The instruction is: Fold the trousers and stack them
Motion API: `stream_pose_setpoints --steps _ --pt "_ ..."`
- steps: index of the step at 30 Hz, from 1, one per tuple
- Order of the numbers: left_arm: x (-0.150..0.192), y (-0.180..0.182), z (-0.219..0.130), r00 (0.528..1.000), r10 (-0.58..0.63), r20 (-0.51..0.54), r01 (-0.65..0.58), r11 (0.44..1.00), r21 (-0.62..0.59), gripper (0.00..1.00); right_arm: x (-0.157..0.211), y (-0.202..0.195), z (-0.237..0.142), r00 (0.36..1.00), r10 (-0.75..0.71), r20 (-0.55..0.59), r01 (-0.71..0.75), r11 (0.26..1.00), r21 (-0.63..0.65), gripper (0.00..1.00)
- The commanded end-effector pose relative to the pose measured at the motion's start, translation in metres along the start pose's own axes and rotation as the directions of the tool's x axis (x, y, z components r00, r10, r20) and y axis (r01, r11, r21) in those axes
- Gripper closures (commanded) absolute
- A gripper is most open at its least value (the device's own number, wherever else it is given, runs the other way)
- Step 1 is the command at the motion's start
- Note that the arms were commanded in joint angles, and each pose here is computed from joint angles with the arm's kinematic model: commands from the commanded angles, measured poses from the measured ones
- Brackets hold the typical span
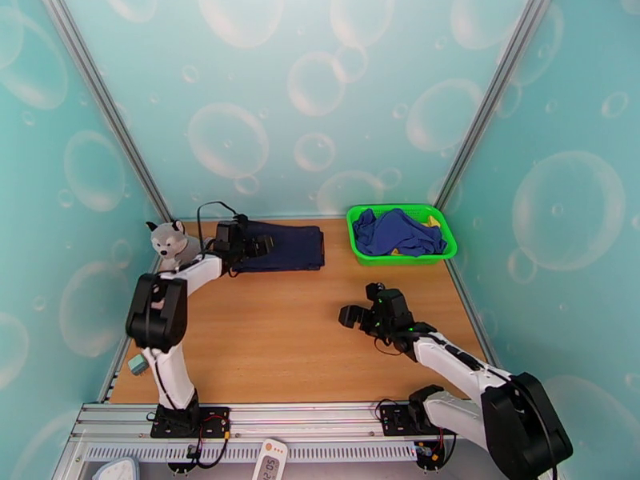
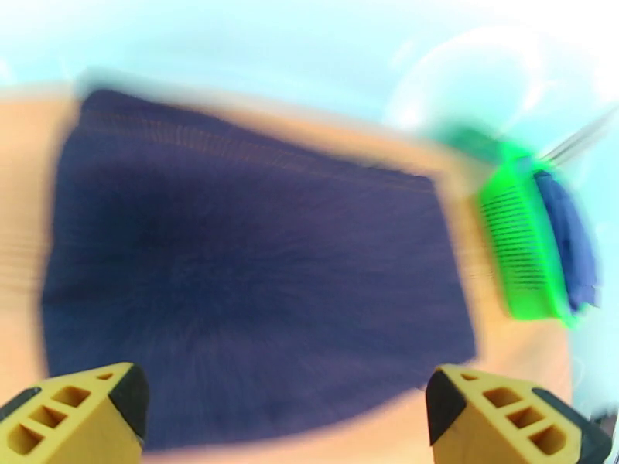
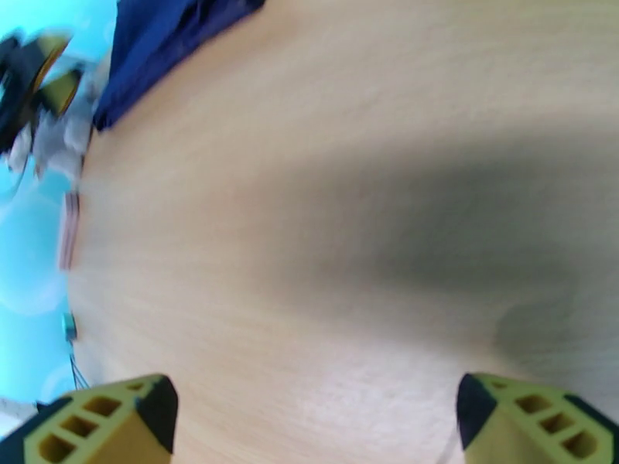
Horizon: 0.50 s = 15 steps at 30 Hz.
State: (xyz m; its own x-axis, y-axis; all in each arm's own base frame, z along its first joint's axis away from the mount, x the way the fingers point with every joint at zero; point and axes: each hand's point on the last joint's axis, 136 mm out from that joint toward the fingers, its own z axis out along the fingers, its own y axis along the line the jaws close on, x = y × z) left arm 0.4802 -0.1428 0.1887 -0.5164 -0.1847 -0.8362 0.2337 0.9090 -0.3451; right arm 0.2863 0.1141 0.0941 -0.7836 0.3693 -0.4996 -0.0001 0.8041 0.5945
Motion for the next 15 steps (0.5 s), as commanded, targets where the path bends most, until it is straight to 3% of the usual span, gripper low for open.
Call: stream_pose_setpoints --steps 1,4,8,10,15 --pt "-0.053 -0.005 -0.086 0.939 0.092 0.331 -0.068 0.994 -0.084 0.01 -0.059 -0.005 -0.04 0.977 -0.041 0.209 0.04 0.999 0.007 0.01" --pt "-0.028 0.027 -0.142 0.916 0.162 0.368 -0.062 0.961 -0.268 0.01 -0.092 -0.023 -0.076 0.902 -0.159 0.4 0.122 0.986 0.116 0.01" --pt "0.024 0.067 -0.179 0.914 0.24 0.327 -0.073 0.89 -0.45 0.01 -0.099 -0.042 -0.1 0.763 -0.323 0.56 0.191 0.94 0.282 0.01" --pt "0.053 0.084 -0.189 0.917 0.248 0.313 -0.063 0.863 -0.501 0.0 -0.096 -0.053 -0.105 0.704 -0.378 0.601 0.197 0.917 0.346 0.01" --pt "0.097 0.103 -0.198 0.89 0.261 0.374 -0.034 0.856 -0.516 0.01 -0.086 -0.076 -0.099 0.694 -0.437 0.572 0.201 0.881 0.429 0.01"
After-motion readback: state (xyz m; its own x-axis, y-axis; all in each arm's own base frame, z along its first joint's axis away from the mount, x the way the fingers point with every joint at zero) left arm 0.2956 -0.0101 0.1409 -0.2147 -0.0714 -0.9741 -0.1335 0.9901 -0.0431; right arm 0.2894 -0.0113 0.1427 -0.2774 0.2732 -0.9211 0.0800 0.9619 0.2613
